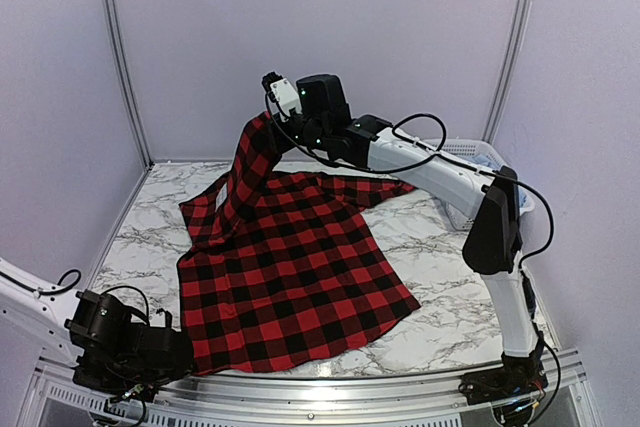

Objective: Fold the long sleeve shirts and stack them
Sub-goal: Pick up the flattened shirt from the center of the board.

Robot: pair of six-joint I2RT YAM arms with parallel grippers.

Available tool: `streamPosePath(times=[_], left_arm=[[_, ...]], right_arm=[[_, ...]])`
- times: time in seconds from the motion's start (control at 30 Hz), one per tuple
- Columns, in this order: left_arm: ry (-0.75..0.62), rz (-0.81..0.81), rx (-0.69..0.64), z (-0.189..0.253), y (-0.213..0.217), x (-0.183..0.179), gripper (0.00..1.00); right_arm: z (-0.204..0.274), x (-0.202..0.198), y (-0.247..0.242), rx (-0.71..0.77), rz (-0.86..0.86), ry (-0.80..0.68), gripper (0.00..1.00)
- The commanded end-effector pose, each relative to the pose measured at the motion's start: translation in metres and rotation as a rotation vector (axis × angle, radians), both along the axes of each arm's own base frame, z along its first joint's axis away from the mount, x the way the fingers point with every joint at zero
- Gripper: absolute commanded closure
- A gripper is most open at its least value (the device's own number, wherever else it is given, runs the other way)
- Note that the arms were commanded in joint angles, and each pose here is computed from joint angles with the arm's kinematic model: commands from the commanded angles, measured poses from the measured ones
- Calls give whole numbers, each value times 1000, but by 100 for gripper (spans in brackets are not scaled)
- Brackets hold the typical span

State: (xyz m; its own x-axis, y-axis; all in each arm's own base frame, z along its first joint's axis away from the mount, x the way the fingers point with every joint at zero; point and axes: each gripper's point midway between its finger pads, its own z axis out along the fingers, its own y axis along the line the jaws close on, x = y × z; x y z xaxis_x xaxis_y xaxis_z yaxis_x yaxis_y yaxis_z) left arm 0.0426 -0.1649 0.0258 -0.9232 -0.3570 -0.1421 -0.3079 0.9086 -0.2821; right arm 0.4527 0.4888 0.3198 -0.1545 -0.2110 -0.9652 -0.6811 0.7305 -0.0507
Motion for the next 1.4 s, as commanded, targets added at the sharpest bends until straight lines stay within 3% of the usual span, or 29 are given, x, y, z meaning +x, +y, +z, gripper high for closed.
streamPosePath(times=[0.0,0.2,0.43,0.9,1.17,1.37], left_arm=[[-13,24,-2,-7,4,2,68],[-20,20,-10,-9,2,2,75],[-31,-13,-46,2,-11,3,100],[-208,-264,-143,89,-86,24,100],[-274,-417,-115,128,-135,62,100],[-234,-554,-95,127,-173,87,100]], right_arm=[[25,0,-4,57,2,-27,100],[28,0,-5,62,1,-29,100],[39,1,-5,67,-2,-60,100],[104,21,-50,69,-144,-245,100],[101,47,-85,43,-211,-239,100],[86,61,-95,19,-203,-220,100]])
